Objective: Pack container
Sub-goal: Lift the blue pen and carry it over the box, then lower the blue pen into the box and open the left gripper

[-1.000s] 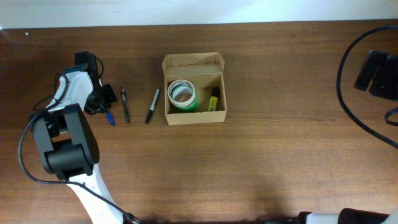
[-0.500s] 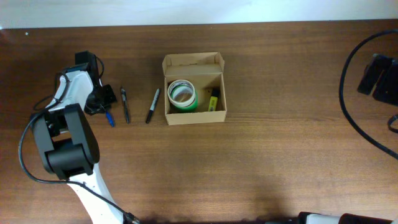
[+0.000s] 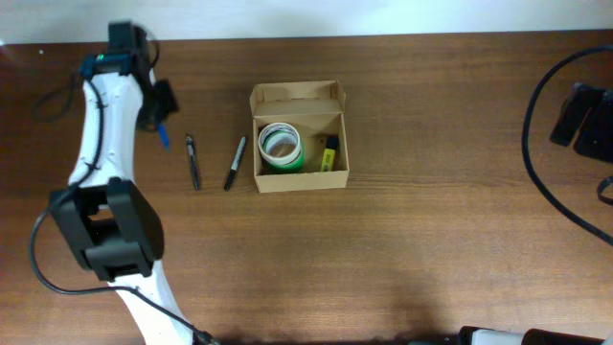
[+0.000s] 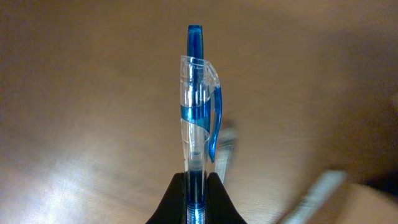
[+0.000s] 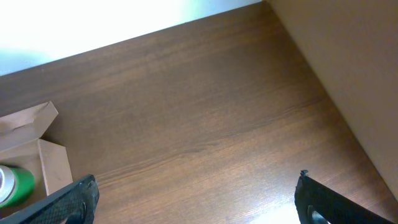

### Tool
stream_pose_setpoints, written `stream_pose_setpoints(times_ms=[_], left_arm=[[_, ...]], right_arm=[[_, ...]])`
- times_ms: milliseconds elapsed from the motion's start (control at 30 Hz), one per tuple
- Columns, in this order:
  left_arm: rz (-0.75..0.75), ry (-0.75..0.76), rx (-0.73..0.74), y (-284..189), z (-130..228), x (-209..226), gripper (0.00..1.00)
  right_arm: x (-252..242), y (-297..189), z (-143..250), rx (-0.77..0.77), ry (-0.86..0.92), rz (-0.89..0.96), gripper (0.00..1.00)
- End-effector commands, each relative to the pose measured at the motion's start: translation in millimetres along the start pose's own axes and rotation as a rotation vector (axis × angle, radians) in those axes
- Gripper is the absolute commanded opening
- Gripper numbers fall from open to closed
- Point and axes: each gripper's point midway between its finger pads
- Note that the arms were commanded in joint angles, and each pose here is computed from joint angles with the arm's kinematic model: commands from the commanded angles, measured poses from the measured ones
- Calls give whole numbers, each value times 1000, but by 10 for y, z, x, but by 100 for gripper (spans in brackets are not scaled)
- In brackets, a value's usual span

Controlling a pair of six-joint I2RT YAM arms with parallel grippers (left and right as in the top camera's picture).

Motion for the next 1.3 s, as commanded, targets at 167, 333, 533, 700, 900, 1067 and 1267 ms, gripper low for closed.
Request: stream_pose_setpoints(times_ms=[167,333,533,700,900,1067,1267], left_arm=[[145,428,-157,-558,192,-1272,2],[218,814,-224,-785,657,-2045,2],[279,1258,-254,-983,1271,-2560,2],[465,1548,-217,-1096,1751,-2753,2],[574,1649,-160,-1115,1928,-2683,2],[573,1683,-96,-1008,1934,-2493,1],[636,1676,7,-816,2087,-2325,2]], right_arm=[[-27,-38,24,-2,-2,6,99],[-33,-71,29,-10,0,6,99],[-44,-140,38,-27,3,7,99],[-52,-190,46,-40,5,7,99],[-61,-248,56,-54,7,7,99],[-63,-262,59,-57,8,7,99],[-63,-262,59,-57,8,7,99]])
Point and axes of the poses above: each gripper's point midway between its finger pads, its own y axis out along the fingers, its own x axis along the line the jaws close on, z = x × y, and after that the axes turned 8 degrees about -y, right-handed
